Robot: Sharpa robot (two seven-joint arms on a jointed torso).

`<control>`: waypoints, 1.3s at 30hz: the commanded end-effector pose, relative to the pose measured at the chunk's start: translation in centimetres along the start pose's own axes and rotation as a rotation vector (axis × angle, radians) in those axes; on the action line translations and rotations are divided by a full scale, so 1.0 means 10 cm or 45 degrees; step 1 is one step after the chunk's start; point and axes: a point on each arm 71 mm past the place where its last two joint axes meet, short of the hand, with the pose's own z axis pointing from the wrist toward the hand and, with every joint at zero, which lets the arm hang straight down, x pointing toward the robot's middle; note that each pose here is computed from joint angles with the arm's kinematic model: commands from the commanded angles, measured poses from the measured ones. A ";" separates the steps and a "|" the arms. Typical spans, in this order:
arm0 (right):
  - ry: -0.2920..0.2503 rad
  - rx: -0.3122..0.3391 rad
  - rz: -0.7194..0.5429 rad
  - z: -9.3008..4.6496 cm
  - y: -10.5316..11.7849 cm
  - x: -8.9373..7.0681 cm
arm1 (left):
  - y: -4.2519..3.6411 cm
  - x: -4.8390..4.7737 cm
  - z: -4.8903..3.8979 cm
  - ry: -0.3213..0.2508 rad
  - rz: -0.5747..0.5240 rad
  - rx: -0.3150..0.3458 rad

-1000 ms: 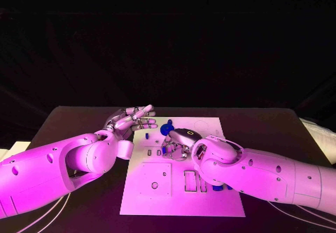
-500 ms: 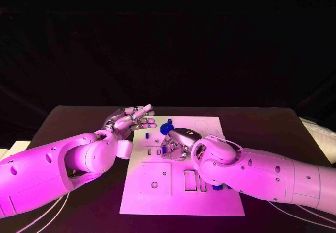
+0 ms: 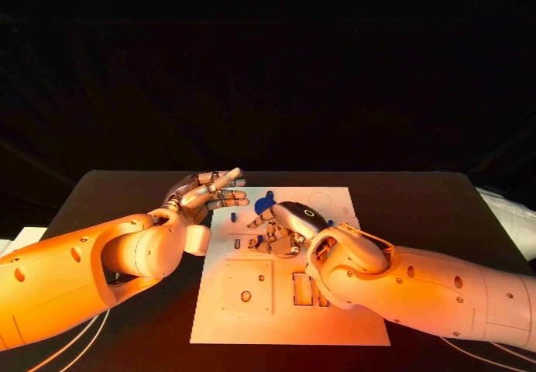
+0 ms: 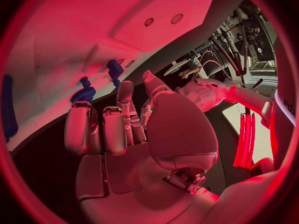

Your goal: Assemble the parts on the task board

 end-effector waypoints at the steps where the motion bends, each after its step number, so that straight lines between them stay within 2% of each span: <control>1: -0.131 -0.093 0.096 -0.06 0.07 -0.15 | 0.000 -0.005 0.002 -0.002 0.005 0.001; 5: -0.105 -0.164 0.192 -0.16 0.00 -0.42 | 0.009 -0.051 0.017 -0.052 0.087 -0.008; 8: -0.062 -0.150 0.266 -0.23 -0.15 -0.65 | 0.036 -0.098 0.037 -0.082 0.150 -0.055; 9: -0.044 -0.135 0.292 -0.25 -0.20 -0.73 | 0.055 -0.112 0.046 -0.066 0.170 -0.089; 12: -0.015 -0.054 0.410 -0.34 -0.42 -0.98 | 0.131 -0.140 0.089 0.064 0.271 -0.226; 15: -0.064 -0.004 0.482 -0.41 -0.54 -1.14 | 0.178 -0.131 0.111 0.141 0.387 -0.302; 17: -0.127 0.032 0.543 -0.49 -0.63 -1.26 | 0.216 -0.117 0.116 0.192 0.511 -0.392; 19: -0.177 0.067 0.584 -0.55 -0.72 -1.36 | 0.225 -0.101 0.127 0.243 0.676 -0.481; 21: -0.218 0.098 0.602 -0.60 -0.80 -1.44 | 0.217 -0.105 0.135 0.259 0.878 -0.579; 24: -0.266 0.130 0.603 -0.64 -0.89 -1.52 | 0.160 -0.133 0.161 0.251 1.125 -0.702; 28: -0.294 0.151 0.596 -0.66 -0.96 -1.56 | 0.074 -0.130 0.225 0.218 1.311 -0.783; 32: -0.295 0.165 0.593 -0.65 -0.99 -1.56 | 0.036 -0.070 0.306 0.191 1.444 -0.818; 39: -0.277 0.174 0.584 -0.61 -1.00 -1.53 | 0.054 0.102 0.423 0.184 1.553 -0.829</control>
